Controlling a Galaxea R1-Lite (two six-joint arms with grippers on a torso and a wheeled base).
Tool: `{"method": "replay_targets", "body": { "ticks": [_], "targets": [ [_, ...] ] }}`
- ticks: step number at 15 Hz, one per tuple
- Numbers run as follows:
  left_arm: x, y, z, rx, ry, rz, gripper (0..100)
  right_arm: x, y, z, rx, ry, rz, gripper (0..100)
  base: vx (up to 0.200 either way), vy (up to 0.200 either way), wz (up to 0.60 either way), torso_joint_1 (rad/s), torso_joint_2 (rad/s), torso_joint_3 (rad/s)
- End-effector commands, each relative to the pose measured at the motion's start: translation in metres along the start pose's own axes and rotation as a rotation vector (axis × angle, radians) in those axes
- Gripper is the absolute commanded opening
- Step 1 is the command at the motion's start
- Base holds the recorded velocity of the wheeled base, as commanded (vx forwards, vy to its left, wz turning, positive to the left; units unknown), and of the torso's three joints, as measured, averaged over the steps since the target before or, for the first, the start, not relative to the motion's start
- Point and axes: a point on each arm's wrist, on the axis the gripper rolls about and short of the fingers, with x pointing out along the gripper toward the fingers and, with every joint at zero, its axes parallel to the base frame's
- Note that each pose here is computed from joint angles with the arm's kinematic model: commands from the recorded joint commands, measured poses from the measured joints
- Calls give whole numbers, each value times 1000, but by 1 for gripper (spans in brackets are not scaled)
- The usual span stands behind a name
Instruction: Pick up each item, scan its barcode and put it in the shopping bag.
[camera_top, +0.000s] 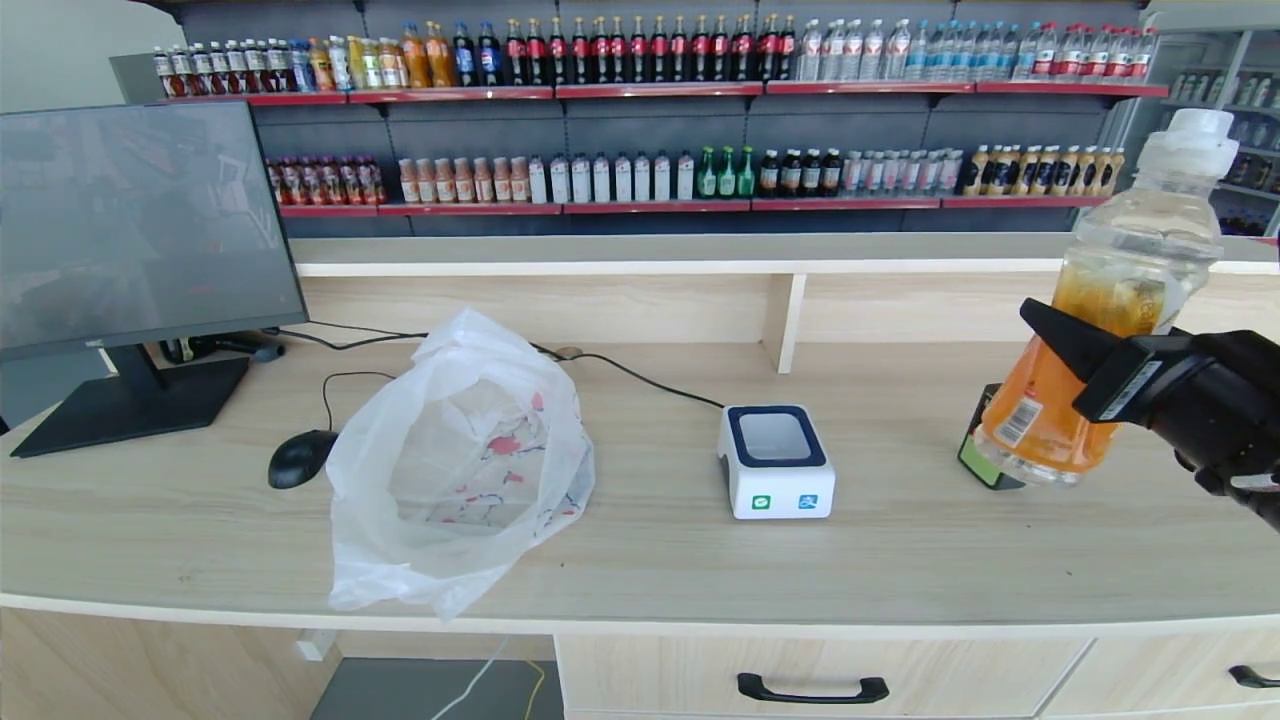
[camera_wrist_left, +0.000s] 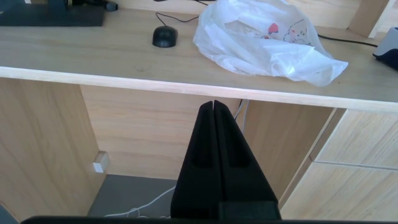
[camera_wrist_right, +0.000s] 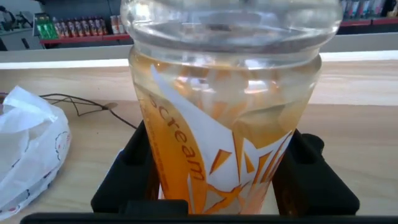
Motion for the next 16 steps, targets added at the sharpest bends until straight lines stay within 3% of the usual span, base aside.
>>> {"method": "replay_targets", "body": {
  "ticks": [1, 8, 12, 16],
  "targets": [
    [0, 0, 0, -1, 0, 0, 0, -9, 1, 19, 40, -72, -42, 0, 0, 0, 0, 0, 0, 0],
    [0, 0, 0, -1, 0, 0, 0, -10, 28, 18, 190, -20, 58, 0, 0, 0, 0, 0, 0, 0],
    [0, 0, 0, -1, 0, 0, 0, -16, 41, 26, 289, -34, 131, 0, 0, 0, 0, 0, 0, 0],
    [0, 0, 0, -1, 0, 0, 0, -32, 66, 43, 459, -49, 306, 0, 0, 0, 0, 0, 0, 0]
  ]
}}
